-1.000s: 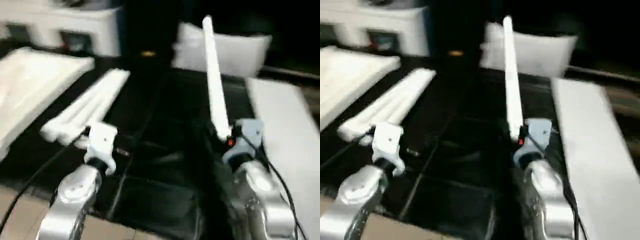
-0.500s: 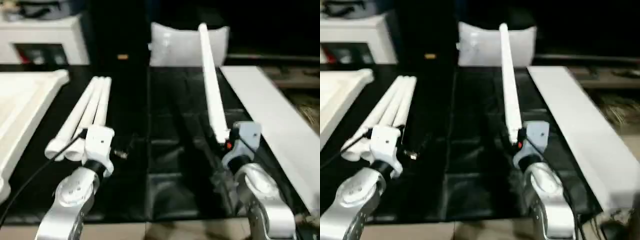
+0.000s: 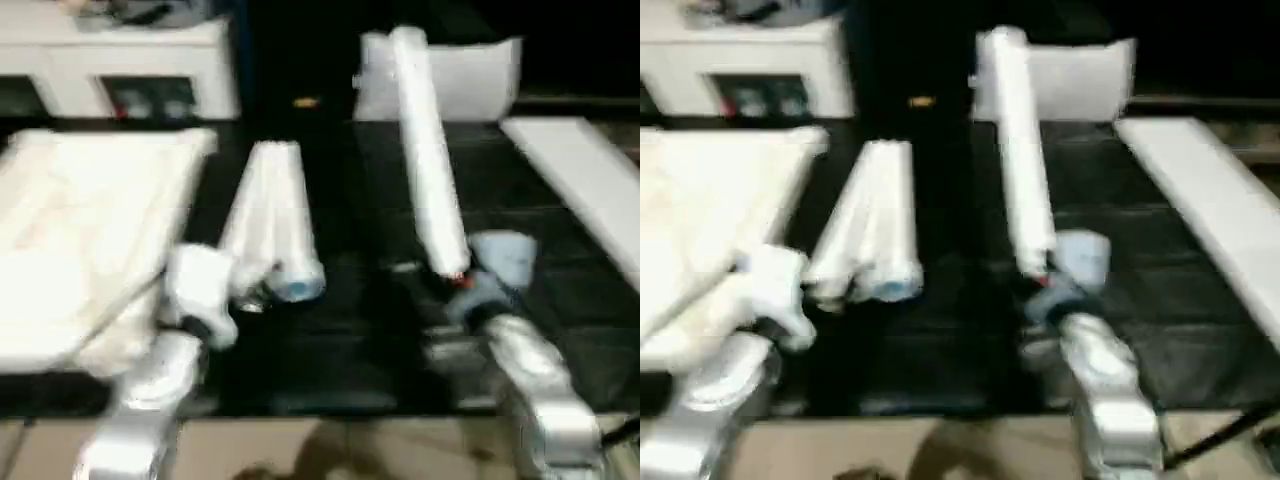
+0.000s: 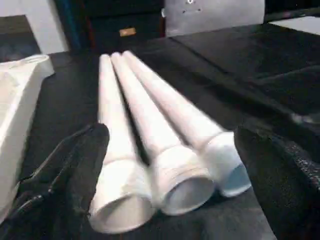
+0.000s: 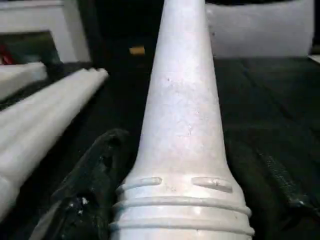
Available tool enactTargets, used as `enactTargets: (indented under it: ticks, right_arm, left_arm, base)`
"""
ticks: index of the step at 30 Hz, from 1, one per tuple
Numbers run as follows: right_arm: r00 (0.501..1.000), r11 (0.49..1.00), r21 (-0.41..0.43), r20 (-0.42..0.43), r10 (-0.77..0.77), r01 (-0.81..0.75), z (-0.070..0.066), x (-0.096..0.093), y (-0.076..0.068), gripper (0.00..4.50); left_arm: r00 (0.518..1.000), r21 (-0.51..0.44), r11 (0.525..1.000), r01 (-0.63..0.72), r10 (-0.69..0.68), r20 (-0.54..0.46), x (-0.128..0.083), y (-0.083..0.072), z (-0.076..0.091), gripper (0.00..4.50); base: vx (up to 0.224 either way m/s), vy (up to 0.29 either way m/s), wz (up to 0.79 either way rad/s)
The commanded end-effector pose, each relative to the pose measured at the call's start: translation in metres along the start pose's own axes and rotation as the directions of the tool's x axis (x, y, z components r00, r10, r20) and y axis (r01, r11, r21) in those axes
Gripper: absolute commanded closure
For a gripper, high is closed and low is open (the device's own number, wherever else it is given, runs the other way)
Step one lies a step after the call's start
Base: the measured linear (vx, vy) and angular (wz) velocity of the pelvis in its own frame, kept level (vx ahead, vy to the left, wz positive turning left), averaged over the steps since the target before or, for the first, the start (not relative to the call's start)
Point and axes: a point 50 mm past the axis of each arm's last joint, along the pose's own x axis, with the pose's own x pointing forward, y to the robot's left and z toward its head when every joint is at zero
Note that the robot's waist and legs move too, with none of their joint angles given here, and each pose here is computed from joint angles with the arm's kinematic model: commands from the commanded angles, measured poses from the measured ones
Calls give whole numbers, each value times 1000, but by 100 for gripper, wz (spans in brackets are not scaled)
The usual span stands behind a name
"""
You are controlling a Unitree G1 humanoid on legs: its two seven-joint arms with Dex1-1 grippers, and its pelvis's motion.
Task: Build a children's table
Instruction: Move to table
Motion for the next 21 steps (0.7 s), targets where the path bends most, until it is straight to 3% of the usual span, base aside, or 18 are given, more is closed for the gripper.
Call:
enactTargets:
  ticks: [1,21]
  right_arm:
    - [999,1000,1,42,31,-31,9,3,7,176]
    - [997,999,-22,62,36,-34,15,4,4,176]
  left_arm:
    - [999,19,999,-26,26,19,1,7,5,0]
    - [999,9,1000,-21,21,43,6,3,8,0]
  base:
    - [-105,306,-10]
    - [-90,312,0]
